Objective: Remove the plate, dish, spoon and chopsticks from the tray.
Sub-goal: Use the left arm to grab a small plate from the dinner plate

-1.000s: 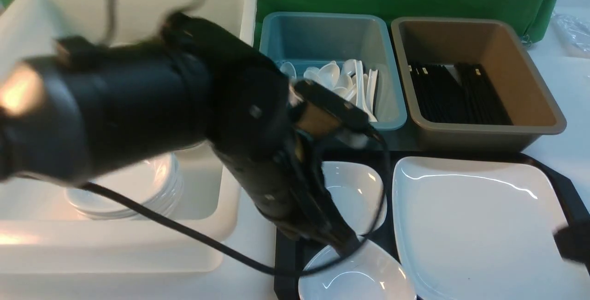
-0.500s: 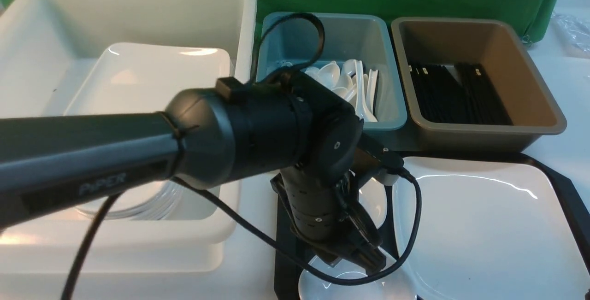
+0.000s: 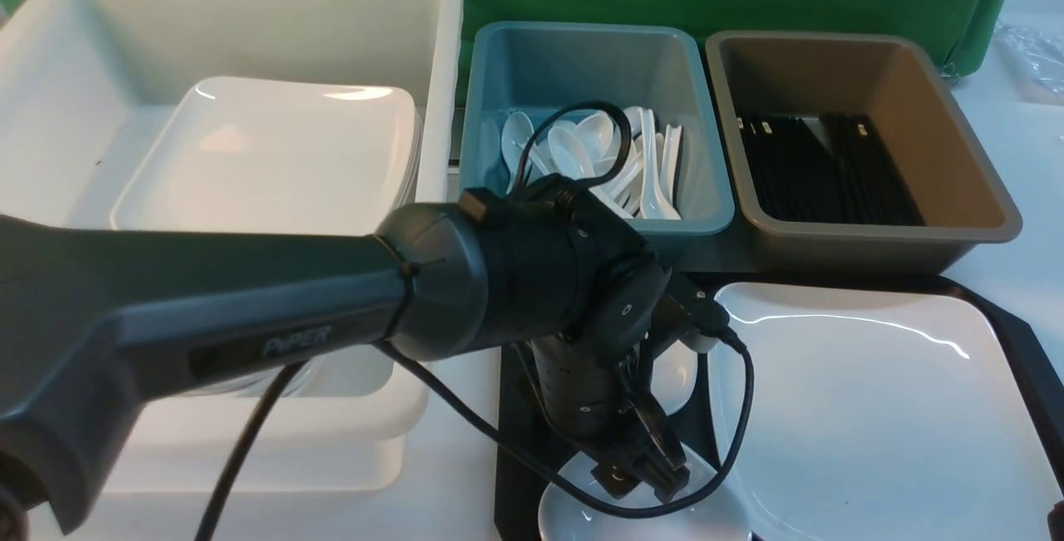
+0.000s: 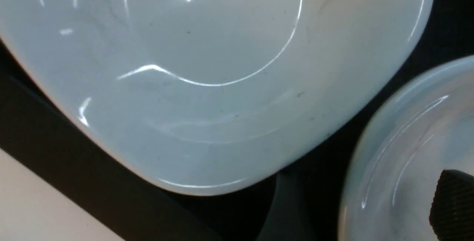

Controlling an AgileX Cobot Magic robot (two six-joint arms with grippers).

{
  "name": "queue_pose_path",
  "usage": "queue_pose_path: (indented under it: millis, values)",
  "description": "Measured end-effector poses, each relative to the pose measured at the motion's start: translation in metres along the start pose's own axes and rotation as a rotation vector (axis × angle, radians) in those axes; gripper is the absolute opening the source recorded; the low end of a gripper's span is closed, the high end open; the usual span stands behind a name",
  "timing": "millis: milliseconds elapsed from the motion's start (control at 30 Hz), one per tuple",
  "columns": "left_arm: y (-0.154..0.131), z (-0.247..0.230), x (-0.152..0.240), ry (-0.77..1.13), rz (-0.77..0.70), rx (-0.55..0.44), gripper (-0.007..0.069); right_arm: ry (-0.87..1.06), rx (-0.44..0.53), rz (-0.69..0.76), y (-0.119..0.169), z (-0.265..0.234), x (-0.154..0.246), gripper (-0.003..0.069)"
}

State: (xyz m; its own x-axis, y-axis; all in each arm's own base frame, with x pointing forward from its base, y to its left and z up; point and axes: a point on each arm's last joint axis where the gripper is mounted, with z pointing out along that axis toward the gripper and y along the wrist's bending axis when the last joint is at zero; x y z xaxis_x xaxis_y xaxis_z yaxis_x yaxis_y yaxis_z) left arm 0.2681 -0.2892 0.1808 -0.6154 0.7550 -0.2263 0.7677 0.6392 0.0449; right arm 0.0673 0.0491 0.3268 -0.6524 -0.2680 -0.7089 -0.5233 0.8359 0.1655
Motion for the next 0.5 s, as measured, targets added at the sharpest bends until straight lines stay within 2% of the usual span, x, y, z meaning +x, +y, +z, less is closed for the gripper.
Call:
queue_pose_path:
  millis: [367, 433, 500]
  values:
    - [-0.002, 0.019, 0.002, 0.053, -0.041, 0.020, 0.0482, -0.023, -0.010, 0.008, 0.001, 0.000, -0.002, 0.0025]
    - [-0.003, 0.020, 0.001, 0.054, -0.054, 0.028, 0.0449, -0.024, -0.010, 0.009, 0.001, 0.000, -0.002, 0.0025]
    - [-0.003, 0.020, 0.001, 0.055, -0.060, 0.035, 0.0385, -0.028, -0.009, 0.009, 0.001, 0.000, -0.002, 0.0025]
